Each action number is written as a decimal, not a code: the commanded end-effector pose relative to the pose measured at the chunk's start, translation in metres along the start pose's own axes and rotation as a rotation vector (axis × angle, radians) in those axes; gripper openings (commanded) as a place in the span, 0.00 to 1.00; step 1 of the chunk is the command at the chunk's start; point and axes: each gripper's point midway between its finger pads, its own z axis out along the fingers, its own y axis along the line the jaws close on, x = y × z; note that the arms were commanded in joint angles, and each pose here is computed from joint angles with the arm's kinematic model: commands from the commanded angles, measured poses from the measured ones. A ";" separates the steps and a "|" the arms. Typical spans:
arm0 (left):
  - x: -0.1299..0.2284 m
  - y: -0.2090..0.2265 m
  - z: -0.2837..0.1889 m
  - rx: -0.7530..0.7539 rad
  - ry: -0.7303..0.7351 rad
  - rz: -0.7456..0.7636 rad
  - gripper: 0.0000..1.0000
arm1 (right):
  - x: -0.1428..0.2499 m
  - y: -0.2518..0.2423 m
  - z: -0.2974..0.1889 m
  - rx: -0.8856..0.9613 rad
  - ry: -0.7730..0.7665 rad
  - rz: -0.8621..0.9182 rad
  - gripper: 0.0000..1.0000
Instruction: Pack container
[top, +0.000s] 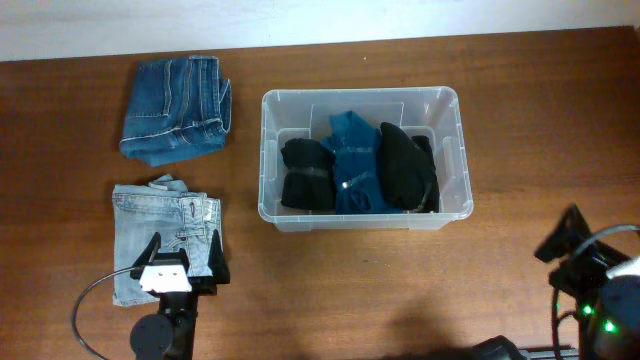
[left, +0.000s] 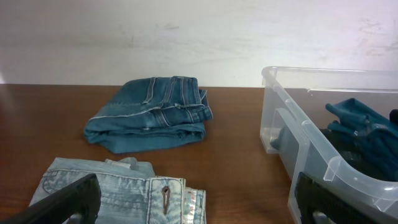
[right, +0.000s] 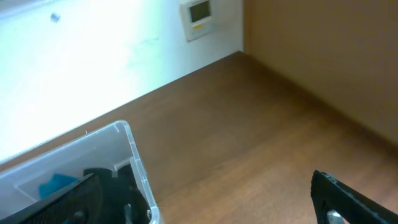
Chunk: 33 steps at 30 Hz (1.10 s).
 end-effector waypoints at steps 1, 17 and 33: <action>0.002 -0.001 0.000 0.004 0.003 0.019 0.99 | 0.005 0.032 0.007 -0.137 0.014 -0.230 0.99; 0.002 -0.001 0.000 0.004 0.003 0.019 0.99 | 0.064 0.134 0.061 -0.430 0.452 -0.526 0.99; 0.002 -0.001 0.000 0.004 0.003 0.019 0.99 | 0.045 0.031 0.107 -0.441 0.555 -0.168 0.99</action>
